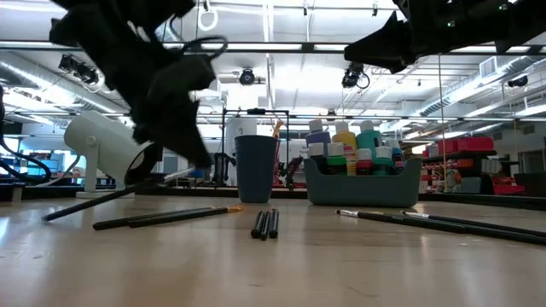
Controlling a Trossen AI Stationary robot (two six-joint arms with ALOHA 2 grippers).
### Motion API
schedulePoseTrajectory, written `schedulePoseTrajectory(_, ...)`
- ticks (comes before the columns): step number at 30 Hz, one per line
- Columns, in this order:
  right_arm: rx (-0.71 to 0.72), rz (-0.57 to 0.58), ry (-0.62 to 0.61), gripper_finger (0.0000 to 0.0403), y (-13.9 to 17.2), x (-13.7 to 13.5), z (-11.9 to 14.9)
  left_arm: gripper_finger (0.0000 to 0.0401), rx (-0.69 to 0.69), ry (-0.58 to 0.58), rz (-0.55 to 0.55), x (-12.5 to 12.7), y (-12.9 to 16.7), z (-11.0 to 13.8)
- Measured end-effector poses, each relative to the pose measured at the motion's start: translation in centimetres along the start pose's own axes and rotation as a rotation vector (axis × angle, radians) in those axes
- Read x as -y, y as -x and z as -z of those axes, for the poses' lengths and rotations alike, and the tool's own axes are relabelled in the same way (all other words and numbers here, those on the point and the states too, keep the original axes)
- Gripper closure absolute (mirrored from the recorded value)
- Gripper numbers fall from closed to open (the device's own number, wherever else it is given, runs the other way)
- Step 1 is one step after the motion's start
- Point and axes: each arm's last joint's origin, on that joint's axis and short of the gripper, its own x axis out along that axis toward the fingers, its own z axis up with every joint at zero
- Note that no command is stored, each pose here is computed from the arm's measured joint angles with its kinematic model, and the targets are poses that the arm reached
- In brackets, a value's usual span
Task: Pick & Place Paint Supplies
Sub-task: Put the silver paint brush into the blue cup
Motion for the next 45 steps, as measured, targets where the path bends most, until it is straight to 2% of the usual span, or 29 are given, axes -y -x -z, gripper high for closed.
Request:
schedulePoseTrajectory(4,0.0,0.0,-0.002,0.0248,0.0,0.0,0.0,0.0399,0.08,-0.039,-0.003,0.6,0.8,-1.5)
schedulePoseTrajectory(10,0.0,0.0,-0.003,0.0248,0.0,0.0,0.0,0.04,0.227,-0.127,-0.077,0.4,2.2,-4.9)
schedulePoseTrajectory(21,0.002,-0.015,-0.003,0.0248,0.0,0.0,0.0,0.04,0.446,-0.254,-0.184,-2.0,3.1,-13.0)
schedulePoseTrajectory(27,0.001,-0.016,-0.003,0.0248,0.0,-0.1,0.0,0.04,0.576,-0.327,-0.306,-3.2,4.8,-18.0)
schedulePoseTrajectory(32,0.002,-0.017,-0.003,0.0248,0.0,-0.1,0.0,0.04,0.679,-0.382,-0.389,-4.6,5.8,-20.7)
schedulePoseTrajectory(35,0.002,-0.017,-0.003,0.0248,0.0,-0.1,0.0,0.04,0.703,-0.36,-0.421,-5.9,5.8,-21.5)
schedulePoseTrajectory(38,0.003,-0.017,-0.003,0.0248,0.0,-0.1,0.0,0.04,0.688,-0.334,-0.408,-7.2,4.9,-21.8)
schedulePoseTrajectory(45,0.01,-0.015,-0.005,0.0248,0.0,0.0,-0.1,0.04,0.576,-0.31,-0.472,-9.3,-0.1,-21.4)
